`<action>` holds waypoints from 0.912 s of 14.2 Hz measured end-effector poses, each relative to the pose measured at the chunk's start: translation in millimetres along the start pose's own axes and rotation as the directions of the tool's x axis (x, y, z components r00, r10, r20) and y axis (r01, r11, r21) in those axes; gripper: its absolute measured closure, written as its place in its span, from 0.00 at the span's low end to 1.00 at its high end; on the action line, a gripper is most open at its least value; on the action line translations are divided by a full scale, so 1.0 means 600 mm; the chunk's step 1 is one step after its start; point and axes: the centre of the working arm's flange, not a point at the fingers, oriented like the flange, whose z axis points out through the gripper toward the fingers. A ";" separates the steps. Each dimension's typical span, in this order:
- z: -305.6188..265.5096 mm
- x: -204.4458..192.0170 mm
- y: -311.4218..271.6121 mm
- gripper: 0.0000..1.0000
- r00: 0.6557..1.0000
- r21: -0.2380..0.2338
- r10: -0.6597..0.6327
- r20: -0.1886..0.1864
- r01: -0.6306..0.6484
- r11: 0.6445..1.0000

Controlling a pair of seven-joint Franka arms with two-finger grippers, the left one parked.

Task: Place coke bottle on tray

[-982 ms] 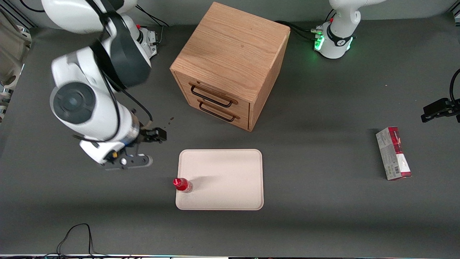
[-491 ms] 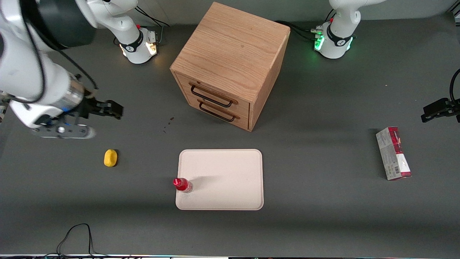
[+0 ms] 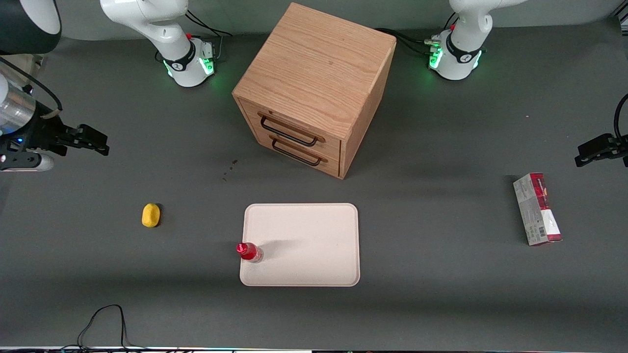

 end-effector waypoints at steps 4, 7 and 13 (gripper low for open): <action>0.000 -0.005 0.065 0.00 0.999 0.001 0.034 0.012 -0.034 0.999; -0.003 -0.009 0.081 0.00 0.999 0.002 0.045 0.014 -0.045 0.999; -0.006 -0.013 0.079 0.00 0.999 0.002 0.043 0.022 -0.043 0.999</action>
